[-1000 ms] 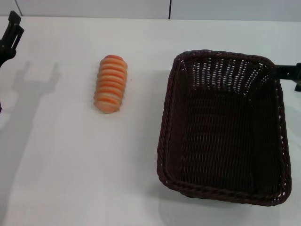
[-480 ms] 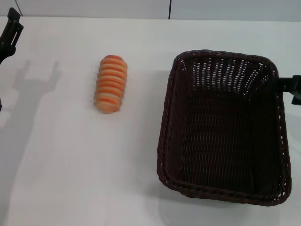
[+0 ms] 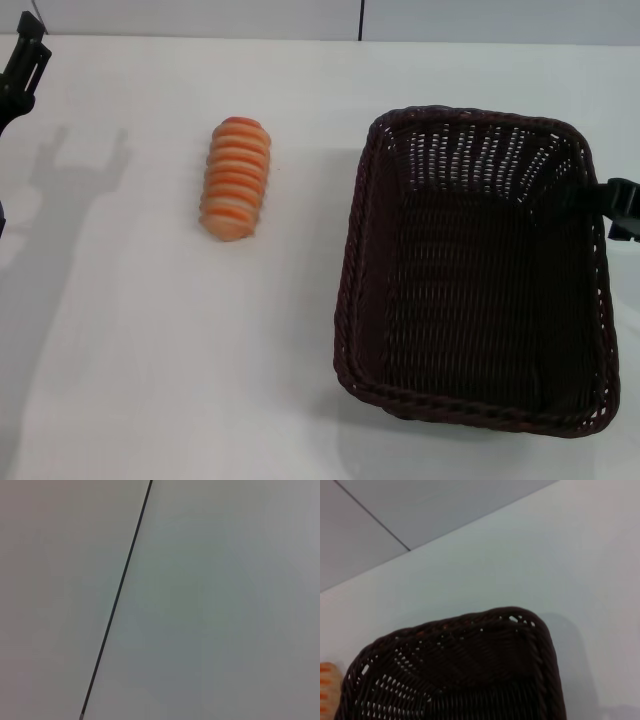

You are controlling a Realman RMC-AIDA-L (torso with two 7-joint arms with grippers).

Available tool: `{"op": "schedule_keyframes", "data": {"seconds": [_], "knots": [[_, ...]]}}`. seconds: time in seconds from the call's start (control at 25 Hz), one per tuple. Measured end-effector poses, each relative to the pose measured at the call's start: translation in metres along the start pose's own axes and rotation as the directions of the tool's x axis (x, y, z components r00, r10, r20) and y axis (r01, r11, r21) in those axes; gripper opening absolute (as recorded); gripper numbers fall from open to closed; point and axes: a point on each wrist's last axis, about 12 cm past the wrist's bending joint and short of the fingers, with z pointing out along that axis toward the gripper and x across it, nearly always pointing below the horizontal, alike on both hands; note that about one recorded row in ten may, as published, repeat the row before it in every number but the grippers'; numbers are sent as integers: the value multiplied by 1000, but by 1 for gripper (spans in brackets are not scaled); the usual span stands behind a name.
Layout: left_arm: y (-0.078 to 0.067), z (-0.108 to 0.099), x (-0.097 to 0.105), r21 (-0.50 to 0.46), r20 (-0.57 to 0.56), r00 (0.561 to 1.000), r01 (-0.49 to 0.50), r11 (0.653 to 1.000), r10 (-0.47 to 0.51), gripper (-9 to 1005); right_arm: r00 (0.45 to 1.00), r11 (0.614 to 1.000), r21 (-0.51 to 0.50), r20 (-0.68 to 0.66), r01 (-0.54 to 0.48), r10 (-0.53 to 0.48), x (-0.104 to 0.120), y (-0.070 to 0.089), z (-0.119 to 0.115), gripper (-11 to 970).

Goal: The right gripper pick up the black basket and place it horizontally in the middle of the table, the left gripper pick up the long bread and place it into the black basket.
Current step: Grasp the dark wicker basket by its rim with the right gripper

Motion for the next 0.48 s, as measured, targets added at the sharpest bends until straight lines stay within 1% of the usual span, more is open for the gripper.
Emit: {"op": "schedule_keyframes", "data": {"seconds": [0.48], "knots": [[2, -2, -2, -4, 18, 1000, -1, 1000, 1, 843, 999, 1000, -2, -33, 10, -11, 5, 2, 14, 783]]}}
